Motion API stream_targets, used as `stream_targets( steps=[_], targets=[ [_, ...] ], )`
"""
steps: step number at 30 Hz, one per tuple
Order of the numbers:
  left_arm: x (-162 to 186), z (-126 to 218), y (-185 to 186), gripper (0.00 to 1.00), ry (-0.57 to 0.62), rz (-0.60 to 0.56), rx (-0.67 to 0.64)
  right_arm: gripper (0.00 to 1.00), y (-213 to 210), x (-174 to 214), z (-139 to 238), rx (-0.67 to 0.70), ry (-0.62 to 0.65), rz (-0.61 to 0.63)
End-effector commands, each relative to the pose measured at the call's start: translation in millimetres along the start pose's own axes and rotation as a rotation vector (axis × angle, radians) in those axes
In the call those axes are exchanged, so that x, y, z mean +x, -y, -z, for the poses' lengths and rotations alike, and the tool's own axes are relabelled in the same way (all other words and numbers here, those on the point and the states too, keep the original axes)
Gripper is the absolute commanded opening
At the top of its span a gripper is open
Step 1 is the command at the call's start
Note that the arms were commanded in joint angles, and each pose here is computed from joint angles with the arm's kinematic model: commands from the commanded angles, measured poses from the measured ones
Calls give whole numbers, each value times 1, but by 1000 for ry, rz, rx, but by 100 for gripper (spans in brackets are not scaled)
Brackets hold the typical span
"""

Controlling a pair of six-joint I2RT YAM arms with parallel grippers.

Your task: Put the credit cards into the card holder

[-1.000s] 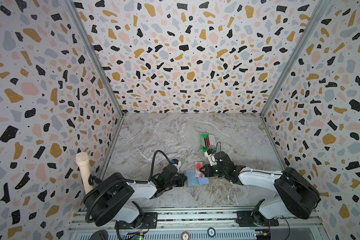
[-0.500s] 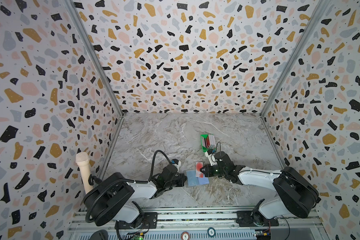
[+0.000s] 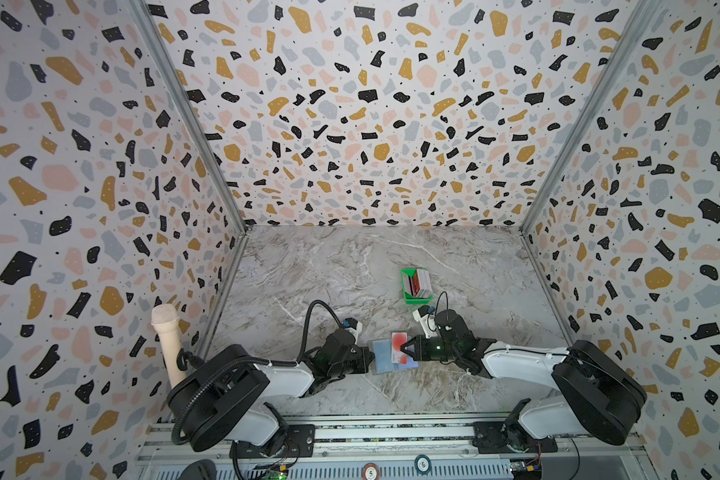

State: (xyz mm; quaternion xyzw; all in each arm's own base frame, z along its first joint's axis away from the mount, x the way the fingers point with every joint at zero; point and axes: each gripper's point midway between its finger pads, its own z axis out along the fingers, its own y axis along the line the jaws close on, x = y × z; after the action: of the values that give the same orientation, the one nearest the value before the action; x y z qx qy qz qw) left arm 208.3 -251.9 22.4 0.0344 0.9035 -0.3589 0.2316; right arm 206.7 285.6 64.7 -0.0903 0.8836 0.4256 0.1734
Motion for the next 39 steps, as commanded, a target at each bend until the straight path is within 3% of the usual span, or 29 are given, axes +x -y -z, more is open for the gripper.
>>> stream_targets(
  steps=[1, 12, 39],
  targets=[
    [4, -2, -2, 0, -20, -1, -4, 0, -6, 2, 1, -35, -16, -17],
    [3, -3, 0, 0, -22, -3, -1, 0, 16, 12, -4, 7, -60, -73],
    [2, -6, 2, 0, -30, -9, 8, 0, 25, 24, -5, 22, -127, -99]
  ],
)
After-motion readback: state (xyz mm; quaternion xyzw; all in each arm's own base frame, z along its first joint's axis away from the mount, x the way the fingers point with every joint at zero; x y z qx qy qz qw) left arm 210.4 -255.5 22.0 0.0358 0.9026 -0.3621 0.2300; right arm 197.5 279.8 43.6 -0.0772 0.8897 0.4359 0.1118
